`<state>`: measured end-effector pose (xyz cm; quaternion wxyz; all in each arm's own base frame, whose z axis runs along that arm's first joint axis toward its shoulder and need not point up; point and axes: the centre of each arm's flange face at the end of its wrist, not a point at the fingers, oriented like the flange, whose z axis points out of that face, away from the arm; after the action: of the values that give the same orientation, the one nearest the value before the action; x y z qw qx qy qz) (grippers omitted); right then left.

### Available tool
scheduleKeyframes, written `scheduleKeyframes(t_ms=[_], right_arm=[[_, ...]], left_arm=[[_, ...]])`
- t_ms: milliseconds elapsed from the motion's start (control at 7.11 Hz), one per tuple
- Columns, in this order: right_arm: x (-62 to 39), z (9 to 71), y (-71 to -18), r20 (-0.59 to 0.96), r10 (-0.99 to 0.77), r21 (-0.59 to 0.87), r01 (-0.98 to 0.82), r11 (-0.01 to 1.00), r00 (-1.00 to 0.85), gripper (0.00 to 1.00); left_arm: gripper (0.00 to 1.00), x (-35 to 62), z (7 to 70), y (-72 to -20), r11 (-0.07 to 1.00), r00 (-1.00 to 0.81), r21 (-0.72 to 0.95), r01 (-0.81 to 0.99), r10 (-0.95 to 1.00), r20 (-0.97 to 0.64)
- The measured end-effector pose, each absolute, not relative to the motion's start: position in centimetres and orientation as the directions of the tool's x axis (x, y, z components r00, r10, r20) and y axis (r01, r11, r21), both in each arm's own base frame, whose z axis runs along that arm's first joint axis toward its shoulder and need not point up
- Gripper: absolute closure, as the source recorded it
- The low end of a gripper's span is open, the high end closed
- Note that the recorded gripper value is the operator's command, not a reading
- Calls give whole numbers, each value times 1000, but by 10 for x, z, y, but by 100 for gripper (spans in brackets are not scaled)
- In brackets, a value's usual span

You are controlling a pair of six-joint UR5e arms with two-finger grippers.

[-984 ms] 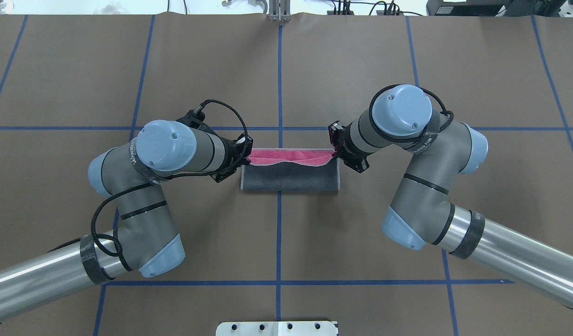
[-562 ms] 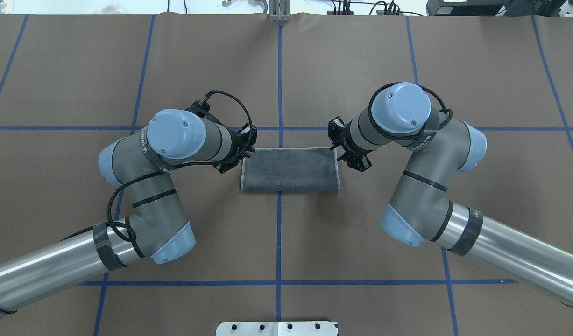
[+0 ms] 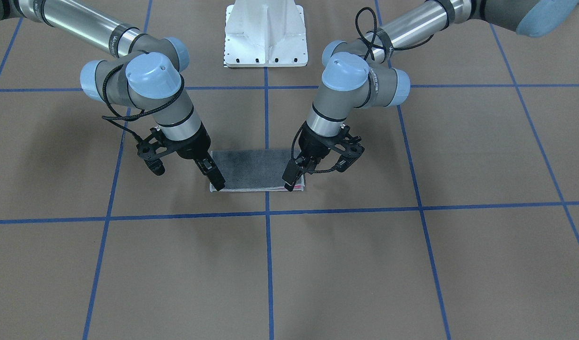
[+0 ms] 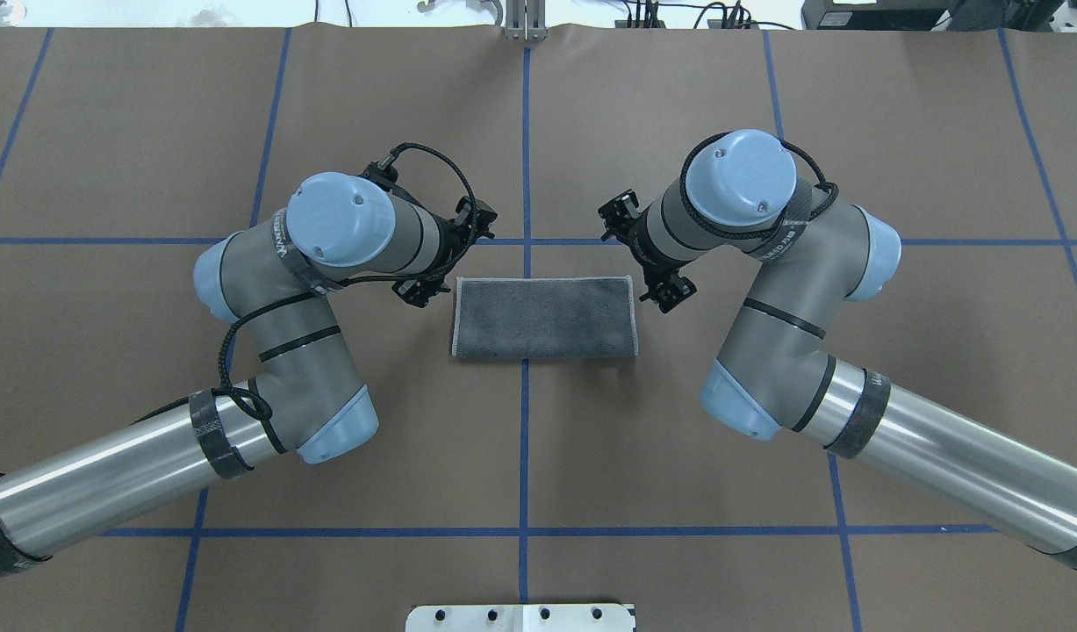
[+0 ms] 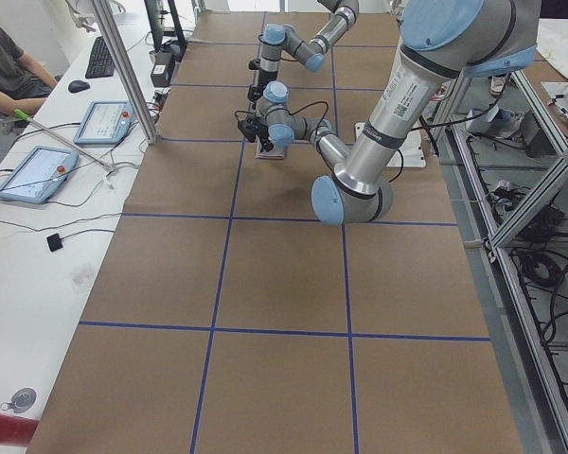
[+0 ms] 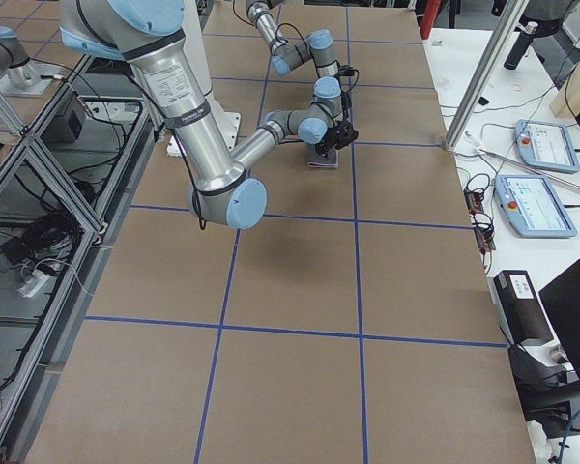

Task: Fold towel twice with both arms
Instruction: 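Raise the left gripper away while the right gripper moves to the folded strip's end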

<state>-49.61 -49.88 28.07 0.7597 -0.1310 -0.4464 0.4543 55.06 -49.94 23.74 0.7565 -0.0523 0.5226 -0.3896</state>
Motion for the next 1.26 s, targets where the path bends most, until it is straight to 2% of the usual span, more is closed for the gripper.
scheduleKeyframes(t_ms=[281,703,984,1265], right_arm=[[-494,294,-478,587,787,-608,-540,582,188,0],[-514,312,-438,586,778,-604,-517,606,228,9],[-528,319,-420,576,779,-598,-523,608,247,27],[-532,326,-415,561,785,-594,-533,603,263,49]], left_arm=[[0,537,224,-495,729,160,-477,492,-614,-773],[0,518,217,-498,739,152,-472,481,-600,-785],[0,504,221,-509,735,152,-485,475,-611,-777],[0,503,223,-511,734,155,-487,474,-614,-774]])
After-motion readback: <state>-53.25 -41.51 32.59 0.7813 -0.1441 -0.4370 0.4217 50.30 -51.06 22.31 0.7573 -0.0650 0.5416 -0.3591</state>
